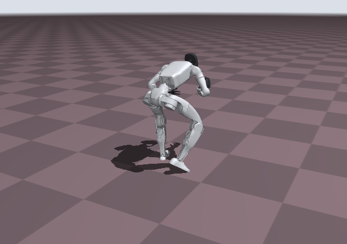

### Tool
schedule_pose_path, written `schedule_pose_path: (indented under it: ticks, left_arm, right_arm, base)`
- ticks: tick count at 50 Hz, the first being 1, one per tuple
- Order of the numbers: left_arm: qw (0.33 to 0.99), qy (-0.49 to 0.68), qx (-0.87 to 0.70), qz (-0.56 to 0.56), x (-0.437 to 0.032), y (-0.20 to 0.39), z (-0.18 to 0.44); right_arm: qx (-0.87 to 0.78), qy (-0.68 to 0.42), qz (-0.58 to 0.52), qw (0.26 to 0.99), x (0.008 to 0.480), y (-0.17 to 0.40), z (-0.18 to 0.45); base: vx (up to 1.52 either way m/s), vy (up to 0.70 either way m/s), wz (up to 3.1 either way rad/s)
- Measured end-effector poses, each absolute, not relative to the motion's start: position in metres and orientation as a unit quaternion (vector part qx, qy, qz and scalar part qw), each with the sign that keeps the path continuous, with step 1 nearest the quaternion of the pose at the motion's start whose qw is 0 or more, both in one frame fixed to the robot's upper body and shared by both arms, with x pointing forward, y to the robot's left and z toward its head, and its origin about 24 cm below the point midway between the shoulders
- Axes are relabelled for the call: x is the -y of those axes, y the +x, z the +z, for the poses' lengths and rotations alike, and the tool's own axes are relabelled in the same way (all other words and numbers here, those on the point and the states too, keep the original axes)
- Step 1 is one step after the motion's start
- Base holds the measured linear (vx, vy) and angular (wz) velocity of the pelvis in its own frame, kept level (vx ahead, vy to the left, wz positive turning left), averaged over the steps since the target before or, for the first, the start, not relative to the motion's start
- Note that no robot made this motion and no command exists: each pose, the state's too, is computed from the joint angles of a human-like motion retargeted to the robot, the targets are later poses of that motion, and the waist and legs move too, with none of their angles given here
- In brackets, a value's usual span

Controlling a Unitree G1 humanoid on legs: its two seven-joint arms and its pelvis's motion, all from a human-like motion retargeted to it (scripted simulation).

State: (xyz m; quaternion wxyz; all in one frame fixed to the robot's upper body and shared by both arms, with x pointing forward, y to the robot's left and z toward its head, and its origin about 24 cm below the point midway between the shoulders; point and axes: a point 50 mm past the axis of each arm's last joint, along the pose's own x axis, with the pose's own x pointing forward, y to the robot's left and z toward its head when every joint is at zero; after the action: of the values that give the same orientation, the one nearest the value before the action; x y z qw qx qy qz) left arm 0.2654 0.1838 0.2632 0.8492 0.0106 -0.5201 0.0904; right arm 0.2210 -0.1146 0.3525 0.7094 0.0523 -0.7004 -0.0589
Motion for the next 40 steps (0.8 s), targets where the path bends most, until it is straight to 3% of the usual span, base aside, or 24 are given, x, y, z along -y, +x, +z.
schedule_pose_path:
  ticks: [4, 10, 13, 19, 23, 27, 34, 40]
  left_arm:
    - [0.754, -0.098, 0.647, 0.047, -0.157, 0.237, 0.308]
    - [0.645, 0.006, 0.764, 0.009, -0.109, 0.211, 0.374]
    - [0.583, -0.024, 0.812, -0.006, -0.098, 0.187, 0.396]
    - [0.543, -0.034, 0.838, -0.05, -0.083, 0.173, 0.405]
    - [0.575, -0.03, 0.813, -0.089, -0.087, 0.186, 0.388]
    - [0.651, -0.018, 0.753, -0.093, -0.1, 0.213, 0.357]
    - [0.792, -0.005, 0.61, -0.03, -0.139, 0.249, 0.287]
    - [0.859, -0.009, 0.512, -0.006, -0.166, 0.255, 0.24]
  right_arm:
    - [0.694, 0.009, -0.088, 0.715, 0.15, 0.219, 0.333]
    - [0.652, -0.028, -0.102, 0.751, 0.158, 0.229, 0.315]
    - [0.648, -0.044, -0.12, 0.751, 0.166, 0.23, 0.314]
    - [0.639, -0.031, -0.105, 0.761, 0.162, 0.231, 0.309]
    - [0.642, -0.017, -0.079, 0.762, 0.158, 0.23, 0.309]
    - [0.648, 0.0, -0.072, 0.759, 0.155, 0.232, 0.313]
    - [0.666, 0.083, -0.055, 0.739, 0.143, 0.23, 0.329]
    - [0.711, 0.109, -0.045, 0.693, 0.133, 0.219, 0.355]
  base:
    - [0.41, 0.21, 0.4]
    - [0.37, 0.1, 0.34]
    - [0.41, 0.06, 0.8]
    - [0.47, -0.05, 0.99]
    - [0.51, -0.15, 0.62]
    - [0.5, -0.23, 0.33]
    - [0.48, -0.25, 0.16]
    - [0.42, -0.16, -0.06]
